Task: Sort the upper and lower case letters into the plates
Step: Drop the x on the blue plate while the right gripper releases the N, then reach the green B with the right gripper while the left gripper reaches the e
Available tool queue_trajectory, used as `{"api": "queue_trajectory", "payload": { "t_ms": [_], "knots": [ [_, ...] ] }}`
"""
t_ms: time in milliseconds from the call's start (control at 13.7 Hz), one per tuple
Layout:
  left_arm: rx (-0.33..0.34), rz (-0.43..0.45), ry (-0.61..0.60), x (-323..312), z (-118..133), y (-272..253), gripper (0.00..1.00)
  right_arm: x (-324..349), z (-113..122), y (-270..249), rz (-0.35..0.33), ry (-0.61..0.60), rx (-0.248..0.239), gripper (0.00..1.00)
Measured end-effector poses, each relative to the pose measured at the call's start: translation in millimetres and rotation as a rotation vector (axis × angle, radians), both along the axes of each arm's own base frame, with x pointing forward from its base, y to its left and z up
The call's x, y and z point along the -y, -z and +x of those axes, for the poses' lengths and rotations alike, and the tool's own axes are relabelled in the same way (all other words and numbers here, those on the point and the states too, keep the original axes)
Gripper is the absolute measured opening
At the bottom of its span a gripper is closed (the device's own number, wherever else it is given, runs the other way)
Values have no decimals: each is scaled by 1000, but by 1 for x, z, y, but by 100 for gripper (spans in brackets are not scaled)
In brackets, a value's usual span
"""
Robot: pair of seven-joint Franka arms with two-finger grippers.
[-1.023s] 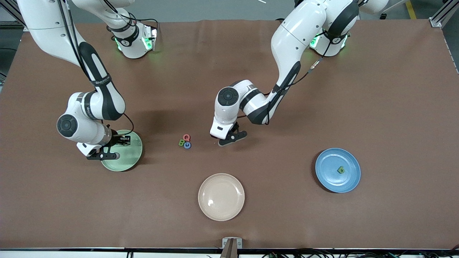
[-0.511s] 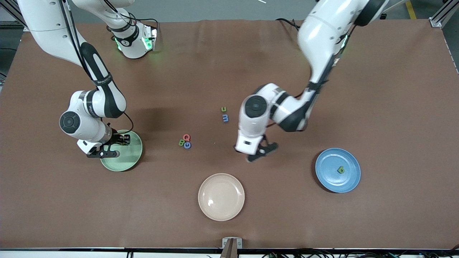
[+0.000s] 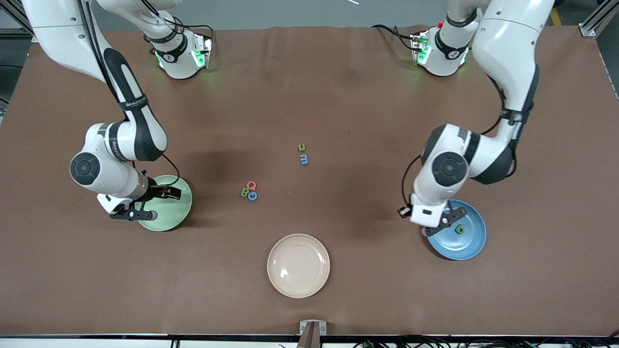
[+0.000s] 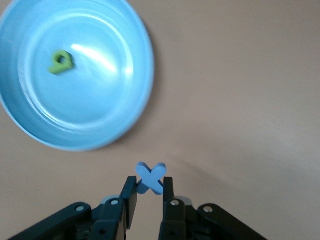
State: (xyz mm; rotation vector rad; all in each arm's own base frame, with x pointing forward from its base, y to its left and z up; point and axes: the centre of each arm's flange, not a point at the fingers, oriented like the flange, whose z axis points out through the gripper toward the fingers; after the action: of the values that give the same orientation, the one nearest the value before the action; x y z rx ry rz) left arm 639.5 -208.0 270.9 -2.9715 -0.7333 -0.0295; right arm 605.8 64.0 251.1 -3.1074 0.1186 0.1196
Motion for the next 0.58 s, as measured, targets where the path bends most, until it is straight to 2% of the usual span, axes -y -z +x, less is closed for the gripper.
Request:
{"api": "queue_trajectory", "payload": {
  "t_ms": [438, 584],
  "knots": [
    [-16, -14, 41, -114, 11, 31, 25, -106, -11, 15, -5, 125, 59, 100],
    [-26, -19, 41, -123, 8, 48, 38, -120, -14, 33, -5, 144, 71, 100]
  ]
}}
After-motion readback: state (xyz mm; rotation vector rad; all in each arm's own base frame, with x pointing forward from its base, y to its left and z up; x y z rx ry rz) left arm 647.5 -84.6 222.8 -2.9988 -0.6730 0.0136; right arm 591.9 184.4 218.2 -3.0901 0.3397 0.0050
